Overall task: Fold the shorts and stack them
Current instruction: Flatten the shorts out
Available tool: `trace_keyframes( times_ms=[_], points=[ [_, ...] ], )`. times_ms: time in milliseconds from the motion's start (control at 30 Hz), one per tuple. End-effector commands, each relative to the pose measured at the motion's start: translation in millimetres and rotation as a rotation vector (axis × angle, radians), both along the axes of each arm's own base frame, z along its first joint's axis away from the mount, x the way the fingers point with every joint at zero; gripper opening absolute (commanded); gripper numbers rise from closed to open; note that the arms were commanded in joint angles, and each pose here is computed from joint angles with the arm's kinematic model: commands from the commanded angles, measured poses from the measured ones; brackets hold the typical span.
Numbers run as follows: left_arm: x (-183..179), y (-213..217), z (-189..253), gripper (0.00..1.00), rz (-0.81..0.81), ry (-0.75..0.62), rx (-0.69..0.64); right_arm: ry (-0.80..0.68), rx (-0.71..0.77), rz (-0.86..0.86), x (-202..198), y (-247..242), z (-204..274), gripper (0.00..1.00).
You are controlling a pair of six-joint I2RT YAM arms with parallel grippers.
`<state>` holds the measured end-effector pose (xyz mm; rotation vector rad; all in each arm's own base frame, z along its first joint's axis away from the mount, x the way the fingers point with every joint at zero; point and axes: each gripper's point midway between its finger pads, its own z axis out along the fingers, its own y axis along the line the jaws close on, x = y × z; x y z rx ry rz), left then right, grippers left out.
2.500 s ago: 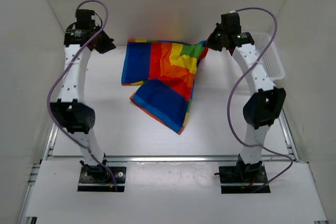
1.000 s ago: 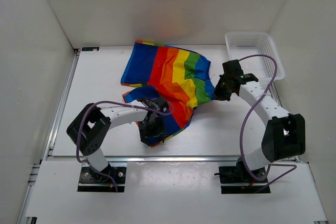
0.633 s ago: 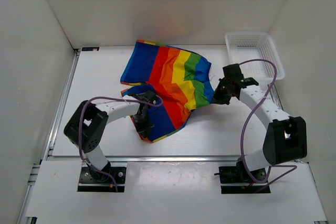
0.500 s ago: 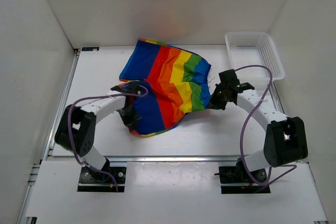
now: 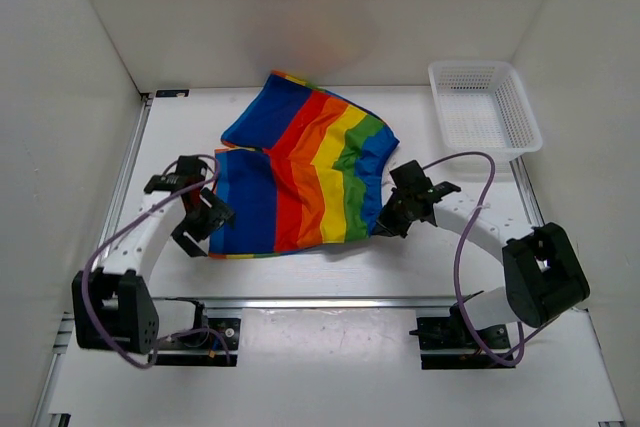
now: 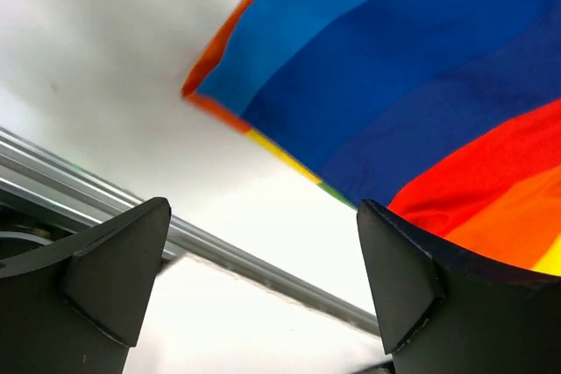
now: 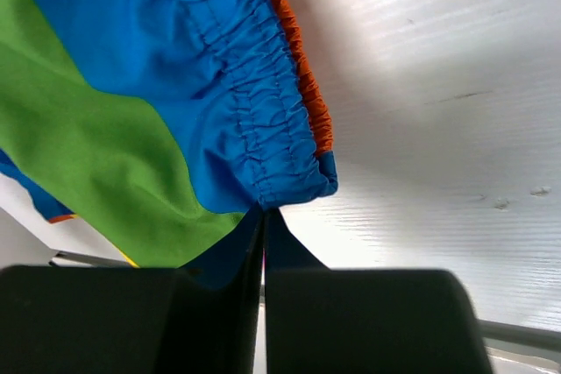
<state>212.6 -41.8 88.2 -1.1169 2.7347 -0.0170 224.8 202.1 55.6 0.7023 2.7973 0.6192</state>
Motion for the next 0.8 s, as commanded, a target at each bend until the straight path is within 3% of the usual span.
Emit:
trace_keyframes(
  times_ms=[0,200,400,533,767],
  points=[
    [-16,-11,-1,1.00,0.160,-0.056,-0.140,-0.061,0.035,-0.012,20,13,16,0.00],
    [-21,-1,-28,0.93,0.237,-0.023,-0.117,-0.056,0.036,0.026,17,14,14,0.00],
    [3,7,-43,0.90,0.284,-0.081,-0.122,-0.076,0.048,0.047,19,17,20,0.00],
    [2,13,-54,0.86,0.303,-0.039,-0.093,-0.088,0.046,0.043,19,15,24,0.00],
    [3,20,-80,0.70,0.300,0.060,-0.055,-0.092,0.037,0.038,16,12,25,0.00]
  ],
)
